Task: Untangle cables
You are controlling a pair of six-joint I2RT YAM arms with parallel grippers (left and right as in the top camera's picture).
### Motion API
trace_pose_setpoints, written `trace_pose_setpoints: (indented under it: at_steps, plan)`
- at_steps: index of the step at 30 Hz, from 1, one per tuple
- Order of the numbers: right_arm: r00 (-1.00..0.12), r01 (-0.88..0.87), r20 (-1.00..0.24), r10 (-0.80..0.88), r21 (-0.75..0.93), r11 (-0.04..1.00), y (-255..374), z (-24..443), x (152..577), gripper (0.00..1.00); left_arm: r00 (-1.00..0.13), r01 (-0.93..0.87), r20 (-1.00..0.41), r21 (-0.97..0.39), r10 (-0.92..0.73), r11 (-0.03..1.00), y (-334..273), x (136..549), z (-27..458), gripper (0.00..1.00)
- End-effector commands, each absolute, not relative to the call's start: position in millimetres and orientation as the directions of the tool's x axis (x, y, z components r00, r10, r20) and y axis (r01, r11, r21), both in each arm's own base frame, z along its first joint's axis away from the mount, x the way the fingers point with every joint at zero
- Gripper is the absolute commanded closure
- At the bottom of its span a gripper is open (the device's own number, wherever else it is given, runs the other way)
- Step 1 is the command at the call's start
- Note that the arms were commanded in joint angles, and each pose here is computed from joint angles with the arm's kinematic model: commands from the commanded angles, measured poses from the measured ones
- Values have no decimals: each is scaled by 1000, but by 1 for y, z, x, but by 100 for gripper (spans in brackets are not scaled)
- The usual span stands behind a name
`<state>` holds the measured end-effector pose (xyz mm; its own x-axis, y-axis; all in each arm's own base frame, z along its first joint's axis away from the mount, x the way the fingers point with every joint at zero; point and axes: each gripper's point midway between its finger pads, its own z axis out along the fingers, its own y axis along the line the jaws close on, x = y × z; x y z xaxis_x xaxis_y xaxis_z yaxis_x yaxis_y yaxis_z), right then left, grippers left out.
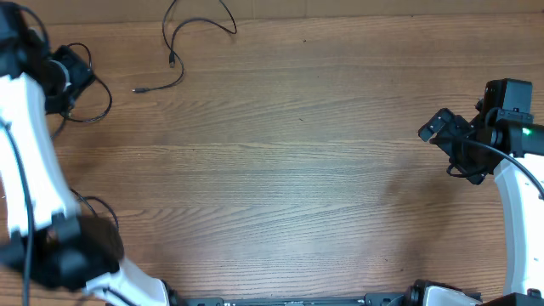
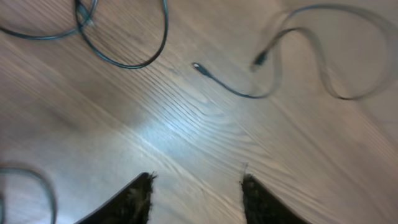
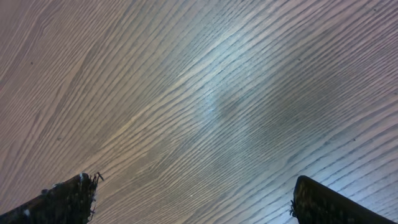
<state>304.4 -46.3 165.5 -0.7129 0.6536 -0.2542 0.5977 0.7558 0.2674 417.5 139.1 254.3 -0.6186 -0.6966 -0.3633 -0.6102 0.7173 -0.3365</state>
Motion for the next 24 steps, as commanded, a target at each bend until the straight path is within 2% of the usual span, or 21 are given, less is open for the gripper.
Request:
trace_pose_setpoints:
  at_steps: [1, 4, 5, 6, 12, 17, 24]
  plan:
    - [-701, 598, -280, 656, 271, 755, -50, 173, 309, 0, -622, -513, -476, -351, -621, 783, 118, 377, 321, 46]
    - [-701, 597, -281, 655, 271, 755, -50, 173, 309, 0, -610, -486, -517, -354, -601, 799, 104, 345, 347, 36]
    - [-701, 597, -280, 656, 271, 755, -50, 173, 309, 0, -603, -480, -528, -357, -597, 801, 101, 337, 352, 3]
    - [-701, 598, -280, 656, 271, 755, -50, 173, 309, 0, -598, -472, -540, -360, -592, 805, 97, 328, 358, 0]
    - [-701, 598, -280, 656, 271, 755, -50, 173, 309, 0, -564, -416, -607, -376, -560, 828, 67, 268, 361, 0]
    - [-701, 598, -280, 656, 271, 755, -50, 173, 309, 0, -551, -324, -631, -440, -545, 837, 31, 222, 323, 1]
    - [-701, 598, -280, 656, 271, 755, -50, 173, 309, 0, -520, -299, -639, -486, -567, 822, 4, 173, 273, 1]
